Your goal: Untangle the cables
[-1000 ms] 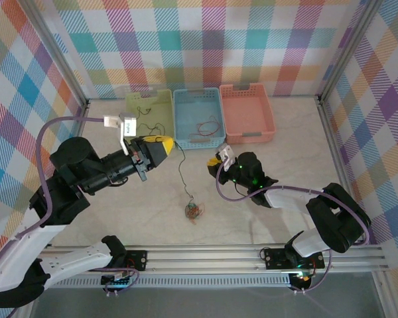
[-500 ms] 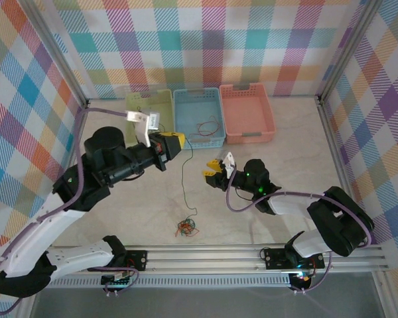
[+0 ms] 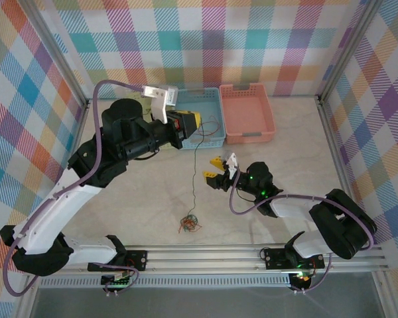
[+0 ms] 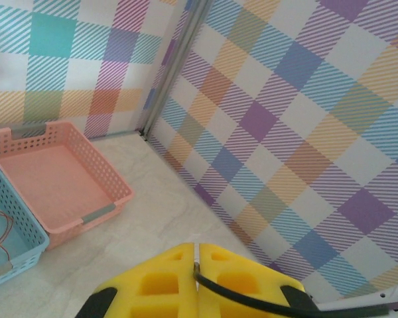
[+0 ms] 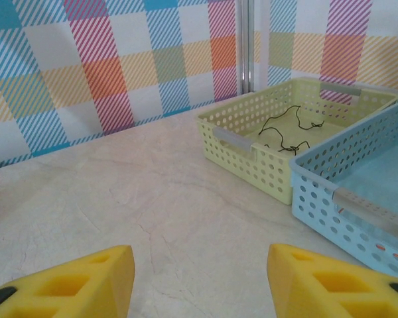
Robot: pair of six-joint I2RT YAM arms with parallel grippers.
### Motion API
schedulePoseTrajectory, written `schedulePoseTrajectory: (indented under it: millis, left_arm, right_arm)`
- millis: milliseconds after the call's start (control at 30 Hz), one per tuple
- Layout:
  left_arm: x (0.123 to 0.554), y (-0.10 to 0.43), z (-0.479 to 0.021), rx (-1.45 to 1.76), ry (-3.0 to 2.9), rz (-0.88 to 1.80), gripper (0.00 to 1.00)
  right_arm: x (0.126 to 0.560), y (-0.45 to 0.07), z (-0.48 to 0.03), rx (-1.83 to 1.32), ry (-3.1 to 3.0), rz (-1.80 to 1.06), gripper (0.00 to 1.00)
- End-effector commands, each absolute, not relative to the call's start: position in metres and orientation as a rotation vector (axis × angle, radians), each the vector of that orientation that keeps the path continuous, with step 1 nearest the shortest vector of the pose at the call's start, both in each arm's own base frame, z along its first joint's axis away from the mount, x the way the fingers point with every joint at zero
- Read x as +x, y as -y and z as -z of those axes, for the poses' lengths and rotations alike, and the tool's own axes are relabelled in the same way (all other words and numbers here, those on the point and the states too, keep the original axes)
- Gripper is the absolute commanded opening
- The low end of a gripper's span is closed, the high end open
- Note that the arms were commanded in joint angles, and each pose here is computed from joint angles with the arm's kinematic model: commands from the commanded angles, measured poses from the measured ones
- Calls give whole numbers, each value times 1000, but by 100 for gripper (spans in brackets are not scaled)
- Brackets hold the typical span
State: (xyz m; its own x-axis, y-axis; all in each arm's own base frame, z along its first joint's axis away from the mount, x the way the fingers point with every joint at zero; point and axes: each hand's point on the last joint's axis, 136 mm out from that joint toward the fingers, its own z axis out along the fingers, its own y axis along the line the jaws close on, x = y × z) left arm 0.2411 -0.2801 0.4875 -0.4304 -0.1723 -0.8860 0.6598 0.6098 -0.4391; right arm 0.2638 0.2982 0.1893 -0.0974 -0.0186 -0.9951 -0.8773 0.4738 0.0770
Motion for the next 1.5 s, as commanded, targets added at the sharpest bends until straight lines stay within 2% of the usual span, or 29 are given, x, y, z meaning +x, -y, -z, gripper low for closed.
schedulePoseTrajectory:
  millis: [0,167,400,667,1033,1467]
  left_arm:
    - [244,282,-502,399,-1756,1002,0]
    - [242,287,-517,430,-1749,1016,0]
    - [254,281,-472,379,-1824,936,0]
    - [261,280,-463,370,-1854,896,0]
    - [246,297,-465,447,-1867,1031,0]
    - [240,302,-467,481,-1878,1064,0]
  right_arm:
    - [260,-299,-203,-802,-1444,-896,56]
    - [262,-293,-206,-769,-1419,-866,56]
    - [267,-288,-202,-768,-1449,-809,54]
    - [248,-284,-217,-822,-1368,-818,55]
    - [245,-308,-198,-938,-1404,-905,56]
    - [229,-327,-190,-1060,-1418,-1032,51]
